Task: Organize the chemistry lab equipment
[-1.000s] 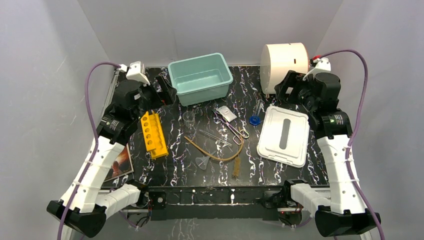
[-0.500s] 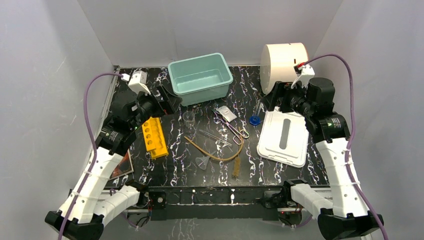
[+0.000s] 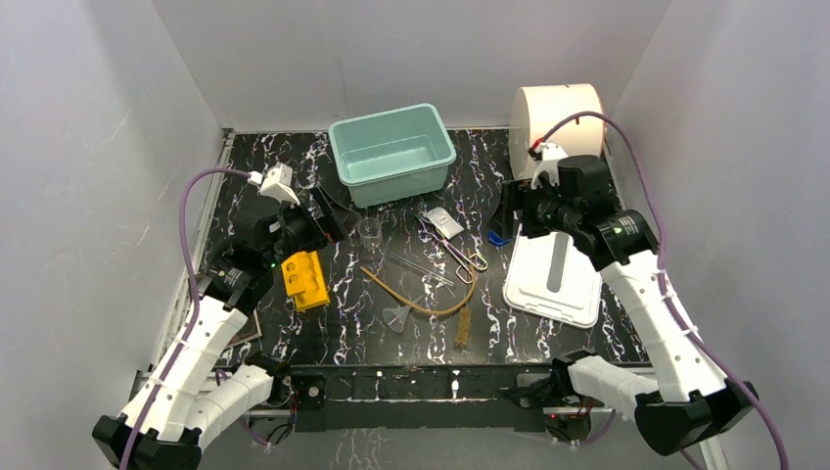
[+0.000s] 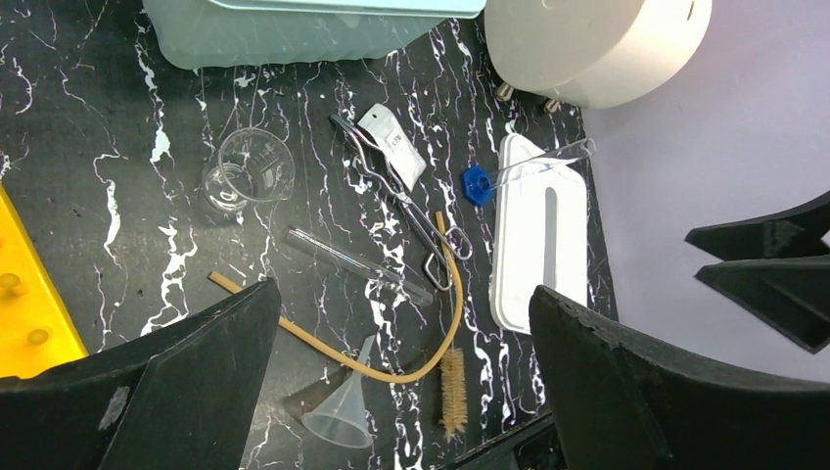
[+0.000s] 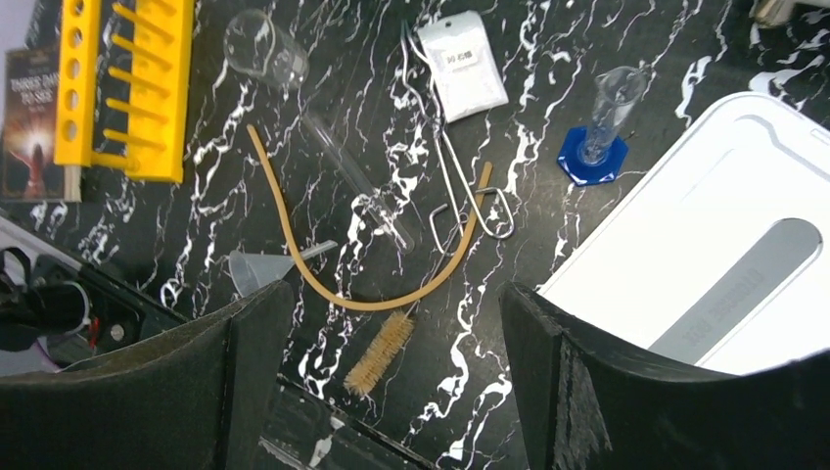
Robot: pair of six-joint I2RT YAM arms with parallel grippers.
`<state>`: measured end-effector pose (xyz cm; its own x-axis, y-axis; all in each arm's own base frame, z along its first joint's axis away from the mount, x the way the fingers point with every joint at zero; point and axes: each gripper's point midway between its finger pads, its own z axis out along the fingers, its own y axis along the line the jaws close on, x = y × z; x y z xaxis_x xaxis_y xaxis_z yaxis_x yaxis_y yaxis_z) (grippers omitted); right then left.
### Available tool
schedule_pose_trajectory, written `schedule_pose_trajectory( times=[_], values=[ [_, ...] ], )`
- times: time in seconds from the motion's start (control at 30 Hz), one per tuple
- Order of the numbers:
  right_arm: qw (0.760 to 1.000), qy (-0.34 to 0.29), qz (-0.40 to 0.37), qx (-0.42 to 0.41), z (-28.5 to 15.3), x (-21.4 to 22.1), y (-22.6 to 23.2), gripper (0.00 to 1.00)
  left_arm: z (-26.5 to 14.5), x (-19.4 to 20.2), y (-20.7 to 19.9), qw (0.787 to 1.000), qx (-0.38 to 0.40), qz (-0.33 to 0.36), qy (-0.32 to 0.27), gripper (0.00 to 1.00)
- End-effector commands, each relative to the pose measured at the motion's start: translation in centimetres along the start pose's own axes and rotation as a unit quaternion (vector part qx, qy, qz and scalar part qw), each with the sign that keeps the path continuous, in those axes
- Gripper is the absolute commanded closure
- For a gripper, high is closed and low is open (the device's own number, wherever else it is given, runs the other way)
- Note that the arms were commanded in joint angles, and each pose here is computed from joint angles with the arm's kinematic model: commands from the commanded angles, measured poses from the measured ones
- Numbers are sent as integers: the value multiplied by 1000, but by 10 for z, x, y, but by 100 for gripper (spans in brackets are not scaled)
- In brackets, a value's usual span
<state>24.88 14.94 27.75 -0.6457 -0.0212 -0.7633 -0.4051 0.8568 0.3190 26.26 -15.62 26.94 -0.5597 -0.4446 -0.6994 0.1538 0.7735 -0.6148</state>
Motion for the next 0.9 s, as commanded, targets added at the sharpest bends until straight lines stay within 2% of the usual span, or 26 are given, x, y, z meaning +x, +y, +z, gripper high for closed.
schedule_pose_trajectory(
  times=[0.0, 0.23, 0.4, 0.63, 0.73, 0.8, 0.87],
  values=[
    [1000, -15, -27, 3, 3, -17, 18, 15, -4, -8, -7, 1000, 11, -3, -12, 2],
    [996, 9, -93, 10, 32, -6, 49, 15, -5, -9, 6, 999, -31, 9, 0, 2],
    [986, 43, -161, 5, 69, 23, 84, 16, -8, -15, 11, 998, -56, 1, -12, 2],
    [982, 72, -174, -12, 125, 64, 97, 17, -12, -25, 5, 998, -52, 18, -17, 2],
    [976, 102, -190, 1, 148, 83, 89, 23, -12, -29, 14, 996, -79, 12, -30, 2],
    [971, 125, -202, 7, 161, 96, 84, 32, -12, -28, 15, 996, -79, 13, -30, 2],
    [968, 140, -209, 12, 171, 104, 81, 34, -12, -28, 15, 996, -80, 14, -30, 2]
  ],
)
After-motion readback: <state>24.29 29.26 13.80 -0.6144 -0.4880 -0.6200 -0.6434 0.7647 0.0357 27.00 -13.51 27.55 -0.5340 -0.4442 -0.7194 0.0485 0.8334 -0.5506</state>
